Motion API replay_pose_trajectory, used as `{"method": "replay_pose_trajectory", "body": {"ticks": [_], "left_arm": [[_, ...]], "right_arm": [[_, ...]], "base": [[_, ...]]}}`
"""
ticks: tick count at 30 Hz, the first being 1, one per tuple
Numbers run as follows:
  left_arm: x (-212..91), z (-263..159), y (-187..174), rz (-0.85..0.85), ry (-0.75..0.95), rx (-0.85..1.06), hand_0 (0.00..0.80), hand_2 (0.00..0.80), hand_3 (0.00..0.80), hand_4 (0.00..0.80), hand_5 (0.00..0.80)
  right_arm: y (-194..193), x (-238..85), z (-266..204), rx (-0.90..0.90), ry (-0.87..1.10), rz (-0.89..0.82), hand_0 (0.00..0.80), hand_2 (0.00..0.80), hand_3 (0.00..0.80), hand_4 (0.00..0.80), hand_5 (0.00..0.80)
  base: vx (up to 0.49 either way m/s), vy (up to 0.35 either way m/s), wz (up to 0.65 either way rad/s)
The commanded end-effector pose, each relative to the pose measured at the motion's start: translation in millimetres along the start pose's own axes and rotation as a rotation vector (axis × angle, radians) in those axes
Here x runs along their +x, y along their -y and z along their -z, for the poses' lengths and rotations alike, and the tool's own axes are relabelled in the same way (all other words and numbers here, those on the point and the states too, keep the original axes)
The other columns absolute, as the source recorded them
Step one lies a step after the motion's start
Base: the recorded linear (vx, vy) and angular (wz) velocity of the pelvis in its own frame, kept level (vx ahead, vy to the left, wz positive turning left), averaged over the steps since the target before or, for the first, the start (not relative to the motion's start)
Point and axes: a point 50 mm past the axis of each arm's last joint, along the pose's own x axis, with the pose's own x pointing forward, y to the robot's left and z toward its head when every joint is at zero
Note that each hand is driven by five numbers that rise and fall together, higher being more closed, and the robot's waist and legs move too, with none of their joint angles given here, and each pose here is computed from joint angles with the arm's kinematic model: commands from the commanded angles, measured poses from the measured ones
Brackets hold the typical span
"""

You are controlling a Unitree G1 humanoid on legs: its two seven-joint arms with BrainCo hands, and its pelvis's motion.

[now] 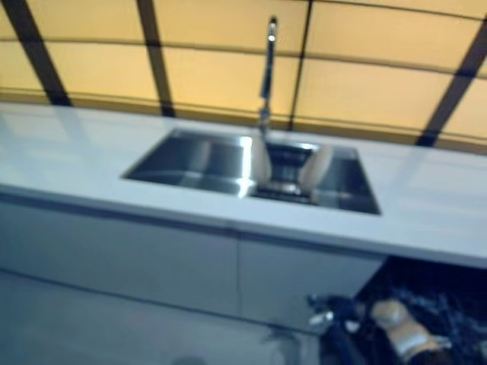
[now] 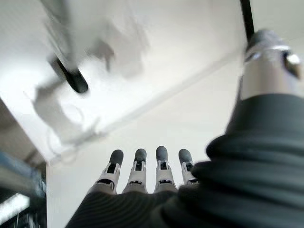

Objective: Take plates into dishwasher

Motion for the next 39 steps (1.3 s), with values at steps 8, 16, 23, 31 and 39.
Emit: {"method": "replay_pose_trajectory", "body": {"ticks": [8, 16, 23, 31, 39], "left_arm": [[-8.6, 16.0, -31.6, -0.096, -0.024, -0.065, 0.000, 0.000, 0.000, 0.000, 0.000], [-6.7, 40.8, -24.6, -0.051, -0.018, -0.156, 0.000, 0.000, 0.000, 0.000, 0.000], [-6.5, 34.1, -25.7, -0.064, 0.002, -0.148, 0.000, 0.000, 0.000, 0.000, 0.000], [-6.2, 20.0, -24.8, -0.053, 0.030, -0.122, 0.000, 0.000, 0.000, 0.000, 0.000], [-2.9, 23.4, -15.6, -0.034, 0.005, -0.098, 0.000, 0.000, 0.000, 0.000, 0.000]], "right_arm": [[14.1, -25.9, -18.6, 0.269, 0.263, -0.057, 0.000, 0.000, 0.000, 0.000, 0.000], [38.9, -40.3, -65.1, 0.288, 0.601, 0.052, 0.000, 0.000, 0.000, 0.000, 0.000], [51.7, -59.8, -99.7, 0.235, 0.744, 0.113, 0.000, 0.000, 0.000, 0.000, 0.000], [68.1, -83.3, -115.2, 0.271, 0.904, 0.198, 0.000, 0.000, 0.000, 0.000, 0.000], [92.4, -109.7, -148.1, 0.271, 1.002, 0.366, 0.000, 0.000, 0.000, 0.000, 0.000]], "base": [[0.081, -0.108, -0.10], [0.240, -0.008, -0.72], [0.214, 0.156, -1.02], [0.086, 0.033, -0.21], [0.075, 0.010, 0.42]]}}
